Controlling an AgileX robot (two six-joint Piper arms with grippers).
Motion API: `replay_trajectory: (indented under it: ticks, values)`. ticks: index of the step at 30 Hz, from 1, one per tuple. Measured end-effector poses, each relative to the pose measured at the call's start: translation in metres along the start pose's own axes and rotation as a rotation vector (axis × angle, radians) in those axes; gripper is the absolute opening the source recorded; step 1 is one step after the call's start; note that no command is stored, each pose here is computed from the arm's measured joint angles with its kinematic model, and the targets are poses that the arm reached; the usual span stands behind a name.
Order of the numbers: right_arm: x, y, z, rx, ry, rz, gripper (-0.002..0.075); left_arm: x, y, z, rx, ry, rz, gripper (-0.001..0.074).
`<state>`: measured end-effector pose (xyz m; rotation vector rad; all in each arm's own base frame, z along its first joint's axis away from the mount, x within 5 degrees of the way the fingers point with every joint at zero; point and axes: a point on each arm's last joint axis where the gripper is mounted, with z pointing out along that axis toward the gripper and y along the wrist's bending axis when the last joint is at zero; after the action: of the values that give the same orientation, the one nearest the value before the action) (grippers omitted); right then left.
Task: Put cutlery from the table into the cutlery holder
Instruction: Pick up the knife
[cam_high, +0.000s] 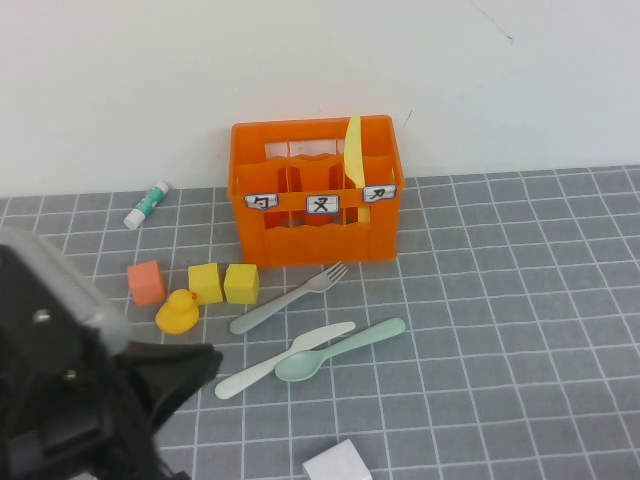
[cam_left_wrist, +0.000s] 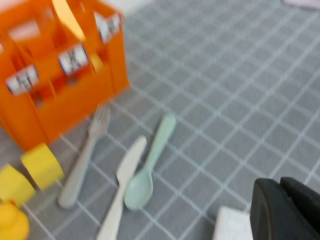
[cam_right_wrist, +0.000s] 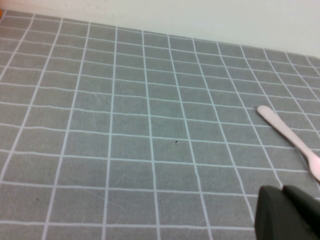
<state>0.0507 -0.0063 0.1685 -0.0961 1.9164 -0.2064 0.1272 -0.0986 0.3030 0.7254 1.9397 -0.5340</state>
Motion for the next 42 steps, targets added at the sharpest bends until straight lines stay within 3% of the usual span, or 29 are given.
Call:
replay_trajectory:
  ticks: [15, 27, 37, 42]
  values:
    - [0.0, 0.0, 0.0, 0.0, 0.0, 0.0, -0.0003, -0.007, -0.006, -0.041, -0.05, -0.162, 0.115, 0.0]
    - [0.0, 0.0, 0.0, 0.0, 0.0, 0.0, -0.0003, 0.007, -0.006, -0.04, -0.042, -0.02, -0.025, 0.0]
    - [0.0, 0.0, 0.0, 0.0, 0.0, 0.0, -0.0003, -0.005, 0.0, -0.023, -0.046, -0.109, -0.152, 0.0]
    - [0.0, 0.0, 0.0, 0.0, 0.0, 0.0, -0.0003, -0.007, 0.005, 0.006, -0.041, 0.031, -0.048, 0.0]
